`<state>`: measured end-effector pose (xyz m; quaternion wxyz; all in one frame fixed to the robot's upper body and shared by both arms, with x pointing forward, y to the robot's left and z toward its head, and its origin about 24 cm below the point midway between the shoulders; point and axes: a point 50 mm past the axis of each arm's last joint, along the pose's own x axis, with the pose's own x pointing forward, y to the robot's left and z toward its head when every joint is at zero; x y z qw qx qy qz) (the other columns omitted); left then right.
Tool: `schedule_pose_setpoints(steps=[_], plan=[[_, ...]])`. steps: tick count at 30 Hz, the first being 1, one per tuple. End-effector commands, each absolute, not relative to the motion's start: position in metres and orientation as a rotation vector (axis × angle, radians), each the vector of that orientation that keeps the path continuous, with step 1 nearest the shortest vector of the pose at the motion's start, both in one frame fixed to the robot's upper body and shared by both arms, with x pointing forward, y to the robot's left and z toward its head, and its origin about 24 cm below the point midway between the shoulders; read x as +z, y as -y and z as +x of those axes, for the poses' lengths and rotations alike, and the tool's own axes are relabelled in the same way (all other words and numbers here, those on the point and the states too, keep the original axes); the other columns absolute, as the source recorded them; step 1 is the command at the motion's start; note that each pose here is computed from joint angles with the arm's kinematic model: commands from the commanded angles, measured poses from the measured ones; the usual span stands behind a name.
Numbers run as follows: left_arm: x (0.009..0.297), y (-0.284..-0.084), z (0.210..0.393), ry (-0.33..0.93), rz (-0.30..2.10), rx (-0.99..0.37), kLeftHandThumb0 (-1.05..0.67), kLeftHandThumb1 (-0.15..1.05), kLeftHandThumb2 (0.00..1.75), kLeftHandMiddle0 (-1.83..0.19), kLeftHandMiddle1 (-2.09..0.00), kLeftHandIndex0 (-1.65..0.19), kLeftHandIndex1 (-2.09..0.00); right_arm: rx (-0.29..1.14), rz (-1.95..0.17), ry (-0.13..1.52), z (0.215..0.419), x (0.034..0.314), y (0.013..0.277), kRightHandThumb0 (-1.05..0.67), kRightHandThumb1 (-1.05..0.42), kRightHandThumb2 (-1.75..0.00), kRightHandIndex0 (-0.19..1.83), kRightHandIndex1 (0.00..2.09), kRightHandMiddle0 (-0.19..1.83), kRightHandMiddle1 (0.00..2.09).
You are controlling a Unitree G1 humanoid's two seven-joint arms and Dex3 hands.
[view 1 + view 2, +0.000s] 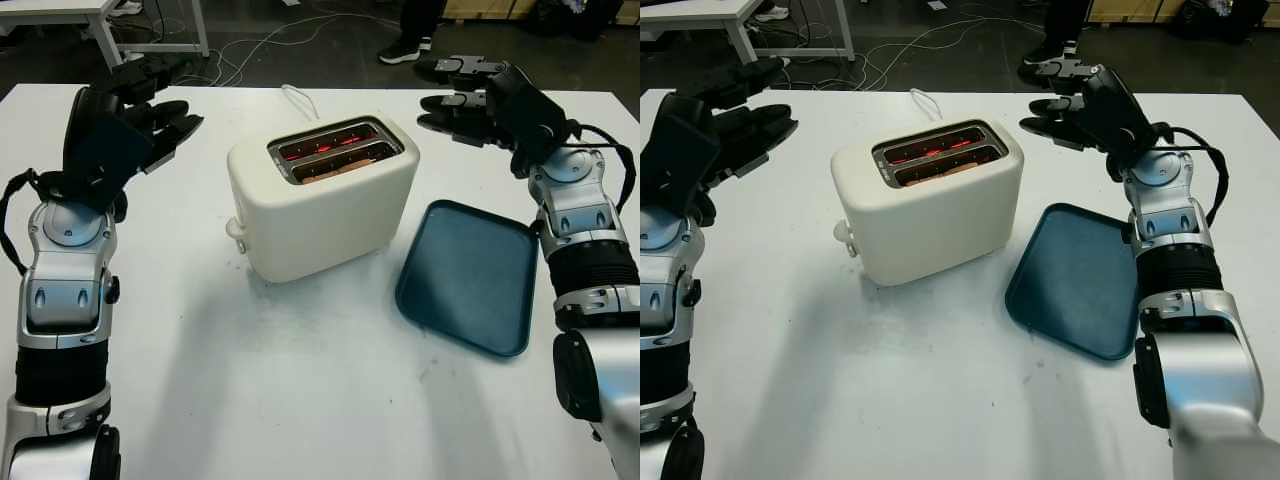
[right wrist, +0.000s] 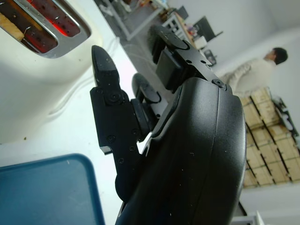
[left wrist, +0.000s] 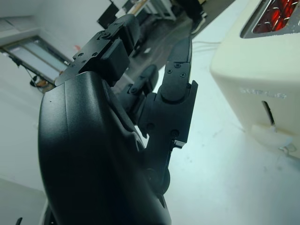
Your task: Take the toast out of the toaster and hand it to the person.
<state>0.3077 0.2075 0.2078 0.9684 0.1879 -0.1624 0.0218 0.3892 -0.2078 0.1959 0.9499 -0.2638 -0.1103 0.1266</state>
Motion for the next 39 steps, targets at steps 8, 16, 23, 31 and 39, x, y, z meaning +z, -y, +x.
schedule_pose_setpoints(steps=[8, 16, 23, 31, 39], plan=[[0.2067, -0.2104, 0.3037, 0.322, 0.359, 0.063, -0.28, 0.92, 0.07, -0.68, -0.14, -0.62, -0.01, 0.262, -0.513, 0.241, 0.3862, 0.1947, 0.2097, -0.33, -0.89, 0.0, 0.69, 0.04, 0.64, 0.01], [0.2066, -0.2108, 0.3013, 0.32, 0.358, 0.072, -0.29, 0.92, 0.06, -0.67, -0.16, -0.63, -0.01, 0.27, -0.507, 0.248, 0.3816, 0.1939, 0.2092, -0.38, -0.89, 0.0, 0.69, 0.04, 0.64, 0.0], [0.2091, -0.2129, 0.3018, 0.348, 0.355, 0.067, -0.29, 0.92, 0.05, -0.67, -0.18, -0.64, -0.01, 0.268, -0.462, 0.236, 0.3815, 0.1928, 0.2087, -0.36, -0.88, 0.0, 0.69, 0.03, 0.63, 0.0], [0.2088, -0.2117, 0.3026, 0.34, 0.35, 0.071, -0.27, 0.92, 0.04, -0.65, -0.21, -0.64, -0.01, 0.265, -0.51, 0.247, 0.3818, 0.1943, 0.2086, -0.36, -0.89, 0.0, 0.69, 0.03, 0.63, 0.01], [0.2079, -0.2108, 0.3031, 0.328, 0.364, 0.069, -0.31, 0.92, 0.04, -0.63, -0.24, -0.63, -0.01, 0.264, -0.488, 0.24, 0.3826, 0.1938, 0.2084, -0.34, -0.88, 0.0, 0.67, 0.02, 0.62, 0.0]])
